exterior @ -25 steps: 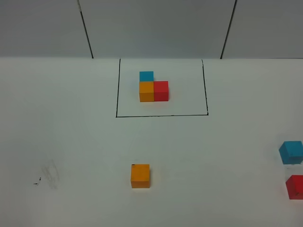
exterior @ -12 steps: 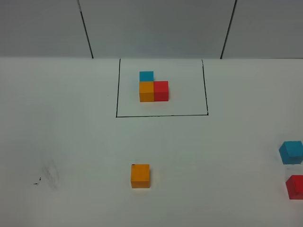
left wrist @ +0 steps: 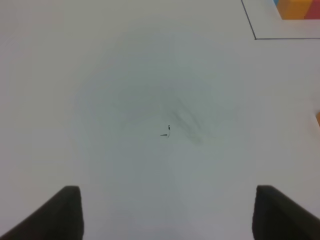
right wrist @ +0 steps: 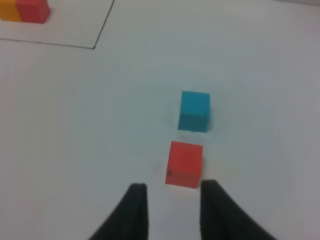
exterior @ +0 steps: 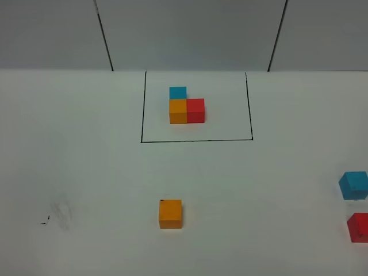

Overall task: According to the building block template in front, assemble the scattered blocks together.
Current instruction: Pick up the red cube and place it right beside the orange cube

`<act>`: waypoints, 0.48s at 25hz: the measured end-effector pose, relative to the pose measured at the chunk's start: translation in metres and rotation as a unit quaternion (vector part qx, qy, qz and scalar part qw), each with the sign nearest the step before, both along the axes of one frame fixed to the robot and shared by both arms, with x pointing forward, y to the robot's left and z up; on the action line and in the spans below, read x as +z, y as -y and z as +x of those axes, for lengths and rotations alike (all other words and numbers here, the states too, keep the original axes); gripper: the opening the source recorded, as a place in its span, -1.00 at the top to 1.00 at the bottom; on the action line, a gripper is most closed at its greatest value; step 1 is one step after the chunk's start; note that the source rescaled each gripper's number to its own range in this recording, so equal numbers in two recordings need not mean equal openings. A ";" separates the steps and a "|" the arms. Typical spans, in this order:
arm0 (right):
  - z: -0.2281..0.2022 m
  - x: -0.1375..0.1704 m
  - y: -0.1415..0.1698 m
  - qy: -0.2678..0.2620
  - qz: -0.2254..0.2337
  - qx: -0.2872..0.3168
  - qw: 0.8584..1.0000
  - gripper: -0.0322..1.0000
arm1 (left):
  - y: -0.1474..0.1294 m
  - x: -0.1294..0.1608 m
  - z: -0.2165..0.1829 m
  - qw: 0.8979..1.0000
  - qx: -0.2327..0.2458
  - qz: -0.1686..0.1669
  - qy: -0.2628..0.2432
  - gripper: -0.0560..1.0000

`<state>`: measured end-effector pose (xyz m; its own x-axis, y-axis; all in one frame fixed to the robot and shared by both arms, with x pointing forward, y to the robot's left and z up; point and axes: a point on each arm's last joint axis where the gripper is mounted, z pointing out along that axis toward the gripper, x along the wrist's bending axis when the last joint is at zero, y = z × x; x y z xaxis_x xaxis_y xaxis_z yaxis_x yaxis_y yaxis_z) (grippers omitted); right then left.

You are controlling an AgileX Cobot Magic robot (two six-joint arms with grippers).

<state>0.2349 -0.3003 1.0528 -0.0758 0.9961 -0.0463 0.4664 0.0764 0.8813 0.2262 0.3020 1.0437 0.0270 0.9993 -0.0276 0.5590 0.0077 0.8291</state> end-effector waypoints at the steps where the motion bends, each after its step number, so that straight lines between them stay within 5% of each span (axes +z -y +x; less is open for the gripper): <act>1: 0.000 0.000 0.000 0.000 0.000 0.000 1.000 0.94 | 0.000 0.000 0.000 1.000 0.000 0.000 0.000 -0.11; 8: 0.000 0.000 0.002 0.000 0.007 -0.014 1.000 0.90 | 0.000 0.000 0.000 1.000 0.000 0.000 0.000 -0.10; 12: 0.002 0.000 0.002 -0.007 0.015 -0.025 1.000 0.63 | 0.000 0.000 0.000 1.000 0.000 0.000 0.000 -0.10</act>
